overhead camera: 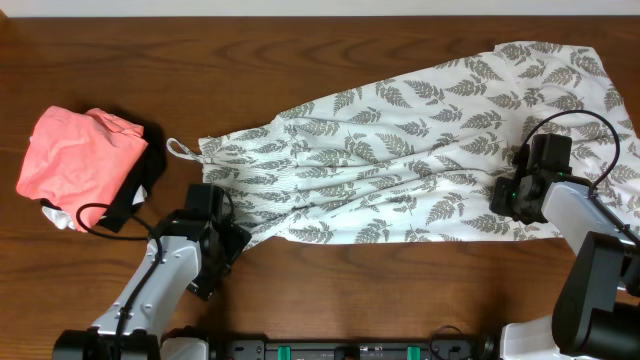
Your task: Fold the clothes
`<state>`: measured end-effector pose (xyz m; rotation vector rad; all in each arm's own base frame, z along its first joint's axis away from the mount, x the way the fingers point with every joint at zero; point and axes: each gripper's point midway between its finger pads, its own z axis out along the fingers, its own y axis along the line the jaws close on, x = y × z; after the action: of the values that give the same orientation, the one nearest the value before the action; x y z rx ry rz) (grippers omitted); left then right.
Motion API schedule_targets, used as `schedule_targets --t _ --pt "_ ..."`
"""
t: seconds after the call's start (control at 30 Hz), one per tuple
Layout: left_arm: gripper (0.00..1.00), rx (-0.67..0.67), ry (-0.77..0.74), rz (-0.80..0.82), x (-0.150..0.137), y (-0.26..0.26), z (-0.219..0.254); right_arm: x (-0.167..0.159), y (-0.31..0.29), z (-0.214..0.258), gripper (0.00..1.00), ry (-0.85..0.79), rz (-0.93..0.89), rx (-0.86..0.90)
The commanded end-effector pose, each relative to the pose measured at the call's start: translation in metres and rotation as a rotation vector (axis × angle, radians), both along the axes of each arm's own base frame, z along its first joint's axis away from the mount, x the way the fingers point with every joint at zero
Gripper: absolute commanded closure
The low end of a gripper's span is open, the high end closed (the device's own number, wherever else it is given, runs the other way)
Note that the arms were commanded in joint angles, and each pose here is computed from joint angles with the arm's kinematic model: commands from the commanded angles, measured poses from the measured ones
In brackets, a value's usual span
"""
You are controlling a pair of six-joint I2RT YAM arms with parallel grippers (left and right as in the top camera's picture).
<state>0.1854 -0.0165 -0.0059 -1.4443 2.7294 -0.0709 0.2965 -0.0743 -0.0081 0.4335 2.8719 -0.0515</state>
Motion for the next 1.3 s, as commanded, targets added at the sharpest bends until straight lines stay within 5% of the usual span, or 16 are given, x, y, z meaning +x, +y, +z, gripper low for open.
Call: schedule_targets --t 0.0,0.07,0.23,0.5,1.27 --pt "0.05 -0.008 -0.029 -0.047 0.006 -0.001 -0.001 -0.049 -0.006 -0.036 0.87 0.184 -0.044 -0.023" --pt "0.16 -0.008 -0.044 -0.050 0.010 -0.001 -0.001 -0.049 -0.005 -0.036 0.87 0.183 -0.043 -0.019" --pt "0.64 -0.008 -0.064 -0.050 0.015 -0.002 0.000 -0.049 -0.005 -0.036 0.87 0.183 -0.043 -0.017" --pt "0.92 -0.008 -0.072 -0.050 0.016 -0.002 0.000 -0.049 -0.005 -0.036 0.87 0.183 -0.043 -0.017" --pt "0.94 0.103 -0.389 -0.105 0.069 0.013 0.060 -0.048 -0.005 -0.036 0.86 0.177 -0.043 -0.017"
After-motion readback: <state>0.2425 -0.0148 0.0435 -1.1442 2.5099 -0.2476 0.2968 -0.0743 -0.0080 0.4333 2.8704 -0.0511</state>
